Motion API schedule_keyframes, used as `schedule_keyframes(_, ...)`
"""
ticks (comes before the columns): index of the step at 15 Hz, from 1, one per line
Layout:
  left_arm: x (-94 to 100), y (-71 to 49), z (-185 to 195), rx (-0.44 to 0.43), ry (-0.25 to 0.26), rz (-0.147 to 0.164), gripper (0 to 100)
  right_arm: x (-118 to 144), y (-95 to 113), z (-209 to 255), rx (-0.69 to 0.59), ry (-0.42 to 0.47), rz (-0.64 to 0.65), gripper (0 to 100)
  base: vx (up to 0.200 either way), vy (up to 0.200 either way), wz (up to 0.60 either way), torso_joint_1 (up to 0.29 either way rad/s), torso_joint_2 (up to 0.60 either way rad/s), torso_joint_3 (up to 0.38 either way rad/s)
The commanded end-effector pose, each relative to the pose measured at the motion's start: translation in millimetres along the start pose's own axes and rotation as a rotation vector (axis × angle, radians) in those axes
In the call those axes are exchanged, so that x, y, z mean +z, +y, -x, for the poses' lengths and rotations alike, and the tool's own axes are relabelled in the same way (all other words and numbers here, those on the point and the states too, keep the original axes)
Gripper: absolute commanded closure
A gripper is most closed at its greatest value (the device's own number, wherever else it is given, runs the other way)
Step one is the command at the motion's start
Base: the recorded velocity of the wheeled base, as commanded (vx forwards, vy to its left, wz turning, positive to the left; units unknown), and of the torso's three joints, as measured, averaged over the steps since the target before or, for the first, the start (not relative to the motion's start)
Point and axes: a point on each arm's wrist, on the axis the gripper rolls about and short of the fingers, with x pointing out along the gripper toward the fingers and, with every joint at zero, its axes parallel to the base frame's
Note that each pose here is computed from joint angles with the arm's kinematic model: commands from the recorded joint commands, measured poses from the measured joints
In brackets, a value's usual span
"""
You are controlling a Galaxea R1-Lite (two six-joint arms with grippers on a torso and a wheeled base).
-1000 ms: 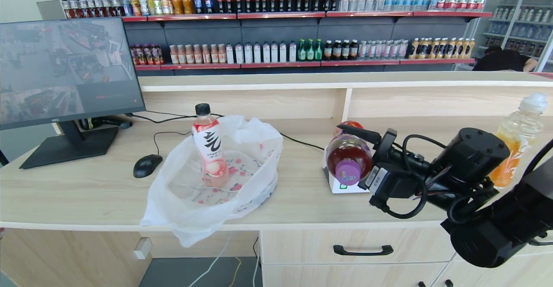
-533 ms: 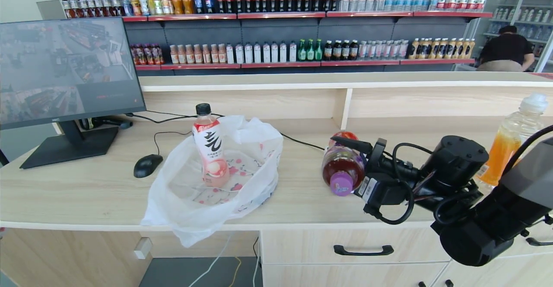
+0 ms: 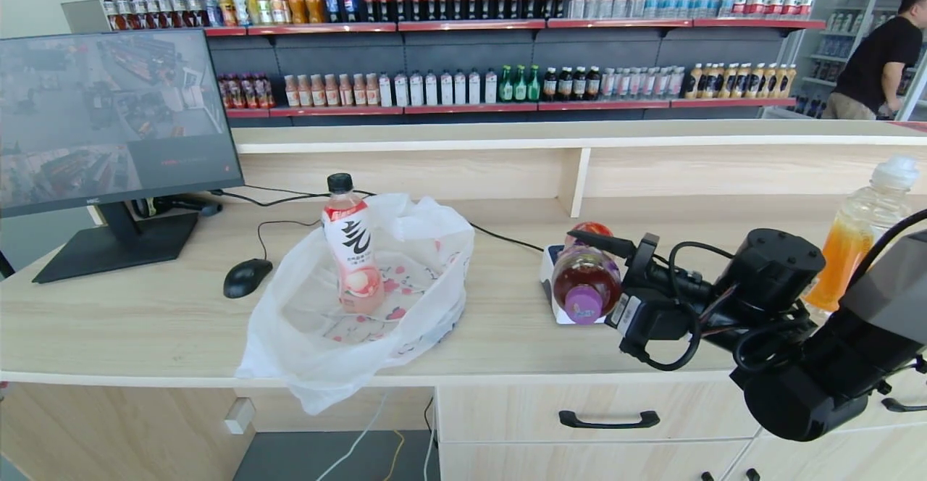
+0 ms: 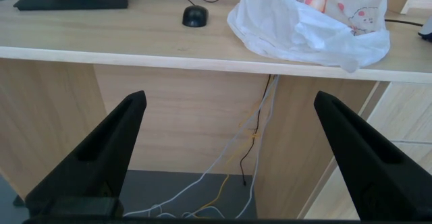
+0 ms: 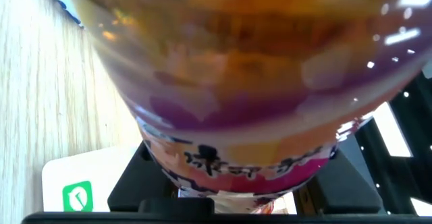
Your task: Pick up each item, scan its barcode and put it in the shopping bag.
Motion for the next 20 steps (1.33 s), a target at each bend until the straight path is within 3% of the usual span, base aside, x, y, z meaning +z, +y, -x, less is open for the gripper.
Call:
schedule_keyframes(1,0.1,0.0,0,-0.001,-0.001,0.0,0,-1,-1,1,-0.002,0.003,0.003,100,0.0,0.0,0.0,0.0,0.0,0.0)
schedule_keyframes(20,0.1,0.0,0,-0.001,-0.001,0.0,0,-15,15,-5,0.025,0.016,-0.004,100,0.0,0.0,0.0,0.0,0.0,0.0)
